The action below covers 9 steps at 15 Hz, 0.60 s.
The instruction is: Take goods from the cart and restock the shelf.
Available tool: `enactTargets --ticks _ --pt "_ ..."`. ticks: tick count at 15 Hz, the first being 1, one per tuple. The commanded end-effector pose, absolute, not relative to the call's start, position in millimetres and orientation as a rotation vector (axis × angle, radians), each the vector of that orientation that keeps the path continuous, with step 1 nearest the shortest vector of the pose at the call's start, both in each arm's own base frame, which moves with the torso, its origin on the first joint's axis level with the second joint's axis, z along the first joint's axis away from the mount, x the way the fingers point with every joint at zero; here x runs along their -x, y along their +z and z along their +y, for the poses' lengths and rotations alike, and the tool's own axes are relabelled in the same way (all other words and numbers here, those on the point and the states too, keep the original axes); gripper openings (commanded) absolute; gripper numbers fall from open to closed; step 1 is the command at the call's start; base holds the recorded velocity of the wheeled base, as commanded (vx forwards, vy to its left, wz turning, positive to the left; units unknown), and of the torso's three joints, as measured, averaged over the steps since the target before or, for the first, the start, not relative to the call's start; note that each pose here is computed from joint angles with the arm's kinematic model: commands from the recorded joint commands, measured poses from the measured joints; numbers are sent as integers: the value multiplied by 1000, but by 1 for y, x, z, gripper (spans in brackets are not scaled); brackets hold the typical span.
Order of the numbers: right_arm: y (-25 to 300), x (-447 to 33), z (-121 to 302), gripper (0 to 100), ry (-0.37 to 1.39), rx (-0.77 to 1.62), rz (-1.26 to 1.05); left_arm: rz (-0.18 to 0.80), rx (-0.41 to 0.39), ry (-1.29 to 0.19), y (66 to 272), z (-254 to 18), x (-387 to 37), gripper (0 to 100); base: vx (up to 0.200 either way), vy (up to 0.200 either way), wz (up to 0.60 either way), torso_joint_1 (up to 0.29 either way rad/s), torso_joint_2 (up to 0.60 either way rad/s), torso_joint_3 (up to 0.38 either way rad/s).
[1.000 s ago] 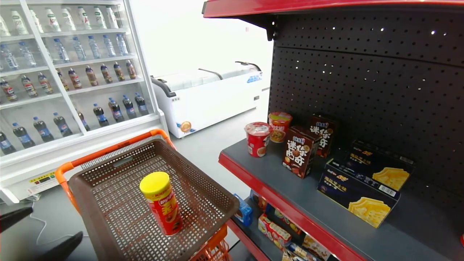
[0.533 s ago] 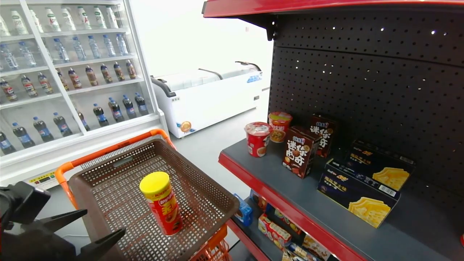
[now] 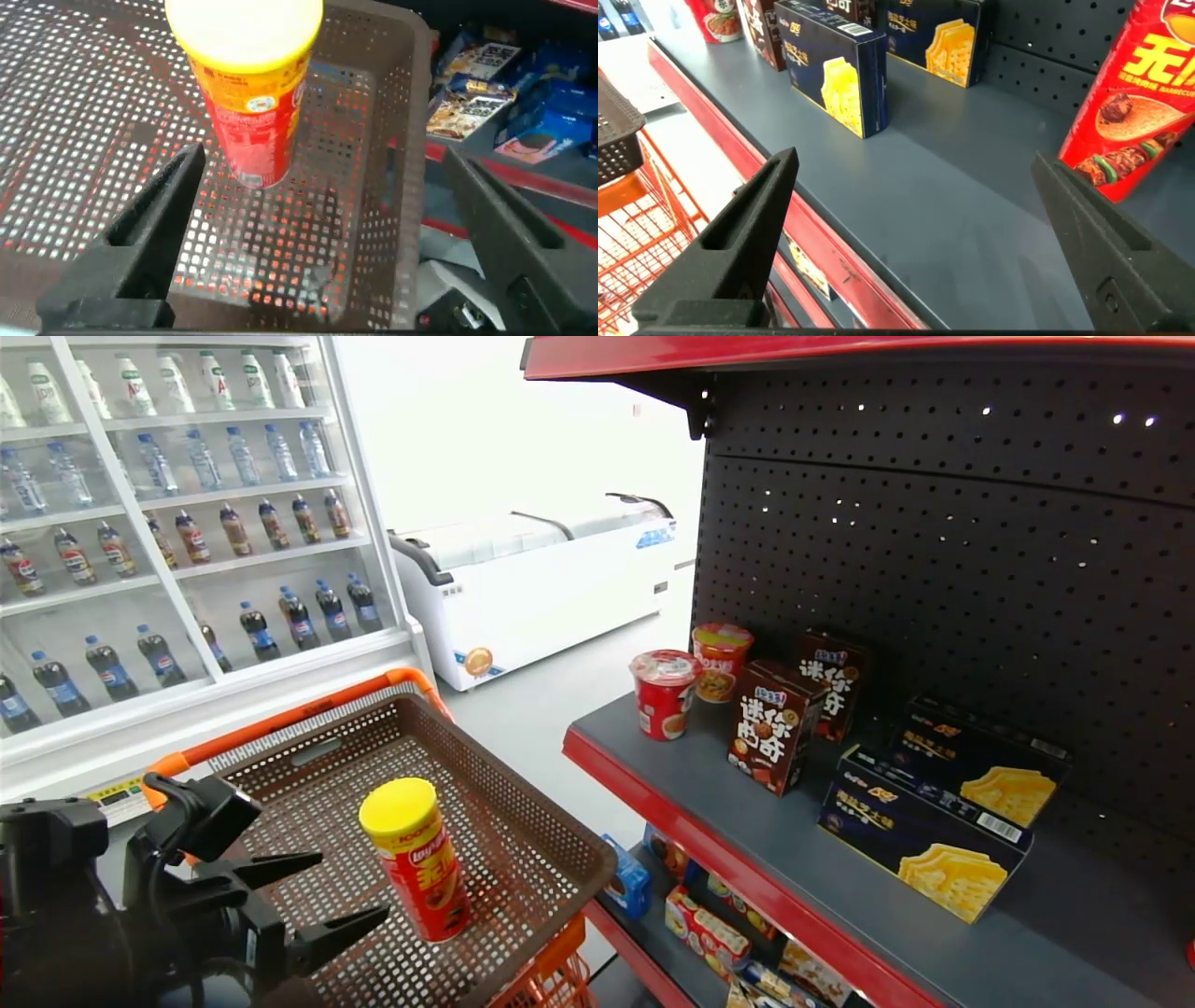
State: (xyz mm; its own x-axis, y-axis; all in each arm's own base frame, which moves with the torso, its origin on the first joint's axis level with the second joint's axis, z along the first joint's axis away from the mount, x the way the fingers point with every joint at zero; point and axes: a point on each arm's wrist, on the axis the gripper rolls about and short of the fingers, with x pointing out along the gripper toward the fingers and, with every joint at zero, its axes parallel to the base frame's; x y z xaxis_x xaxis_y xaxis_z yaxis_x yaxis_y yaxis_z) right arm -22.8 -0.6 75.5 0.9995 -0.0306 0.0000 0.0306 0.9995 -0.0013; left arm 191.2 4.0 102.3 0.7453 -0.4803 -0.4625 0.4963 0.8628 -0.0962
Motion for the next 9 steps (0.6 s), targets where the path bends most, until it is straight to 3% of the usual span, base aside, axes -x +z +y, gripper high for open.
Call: enactTargets --ticks 1,4,9 --pt "75 23 -1 100 -31 2 0 556 -17 -562 81 10 -217 100 0 0 0 0 0 0" --pt "75 23 -1 100 -31 2 0 562 -71 -578 68 15 -233 100 0 0 0 0 0 0" --pt "75 23 -1 100 -31 2 0 565 -74 -606 47 9 -250 100 0 0 0 0 0 0"
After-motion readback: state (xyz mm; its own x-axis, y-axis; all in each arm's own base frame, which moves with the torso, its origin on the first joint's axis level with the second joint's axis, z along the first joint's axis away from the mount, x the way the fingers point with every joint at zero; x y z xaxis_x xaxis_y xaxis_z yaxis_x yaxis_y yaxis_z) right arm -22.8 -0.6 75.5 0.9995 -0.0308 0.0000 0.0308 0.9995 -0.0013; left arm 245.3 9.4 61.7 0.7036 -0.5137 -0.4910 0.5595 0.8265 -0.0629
